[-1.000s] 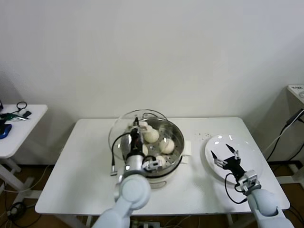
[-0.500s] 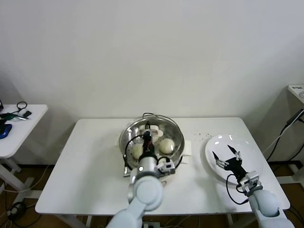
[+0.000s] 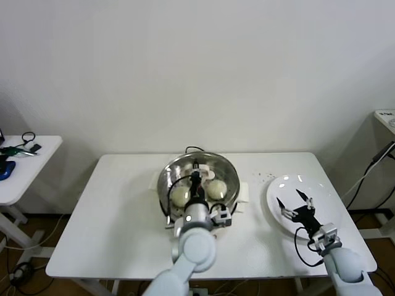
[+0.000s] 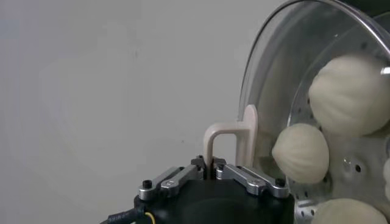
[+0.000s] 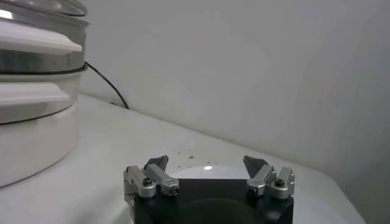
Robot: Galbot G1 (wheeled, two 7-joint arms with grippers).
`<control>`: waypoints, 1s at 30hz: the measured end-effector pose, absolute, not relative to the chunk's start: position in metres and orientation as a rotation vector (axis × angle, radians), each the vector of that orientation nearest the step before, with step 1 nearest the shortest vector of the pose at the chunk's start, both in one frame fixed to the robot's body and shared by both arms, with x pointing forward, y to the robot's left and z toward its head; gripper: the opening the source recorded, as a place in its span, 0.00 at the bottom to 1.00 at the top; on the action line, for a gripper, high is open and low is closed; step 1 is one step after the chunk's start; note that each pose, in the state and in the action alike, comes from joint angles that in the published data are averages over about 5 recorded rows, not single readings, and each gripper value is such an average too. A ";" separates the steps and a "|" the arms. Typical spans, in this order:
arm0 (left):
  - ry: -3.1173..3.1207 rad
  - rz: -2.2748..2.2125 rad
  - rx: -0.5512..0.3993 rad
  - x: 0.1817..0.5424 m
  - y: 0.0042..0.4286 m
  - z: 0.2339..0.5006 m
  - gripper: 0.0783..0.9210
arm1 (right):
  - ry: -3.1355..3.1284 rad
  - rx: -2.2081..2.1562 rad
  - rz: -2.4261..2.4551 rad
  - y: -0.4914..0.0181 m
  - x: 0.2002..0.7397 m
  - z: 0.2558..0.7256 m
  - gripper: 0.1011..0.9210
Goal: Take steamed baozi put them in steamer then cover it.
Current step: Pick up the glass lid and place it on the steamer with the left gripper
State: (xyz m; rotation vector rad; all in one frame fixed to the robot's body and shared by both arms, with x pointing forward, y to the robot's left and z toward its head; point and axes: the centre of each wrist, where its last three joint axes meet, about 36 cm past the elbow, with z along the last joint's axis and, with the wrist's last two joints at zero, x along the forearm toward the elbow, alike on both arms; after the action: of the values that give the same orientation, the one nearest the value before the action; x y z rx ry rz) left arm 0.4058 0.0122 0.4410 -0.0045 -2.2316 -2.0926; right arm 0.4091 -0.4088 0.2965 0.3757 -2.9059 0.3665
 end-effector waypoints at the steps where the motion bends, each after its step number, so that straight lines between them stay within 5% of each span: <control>1: -2.229 -2.094 -0.006 0.406 0.012 0.440 0.09 | -2.905 0.376 0.366 -0.409 0.409 0.296 0.88; 30: -2.181 -2.142 -0.019 0.400 0.010 0.419 0.13 | -2.894 0.389 0.357 -0.415 0.406 0.294 0.88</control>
State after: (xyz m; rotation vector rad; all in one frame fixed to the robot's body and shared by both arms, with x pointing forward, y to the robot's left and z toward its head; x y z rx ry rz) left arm 0.4002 0.0099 0.4195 -0.0194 -2.1808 -2.1425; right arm 0.4062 -0.4148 0.2936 0.3893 -2.8943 0.3569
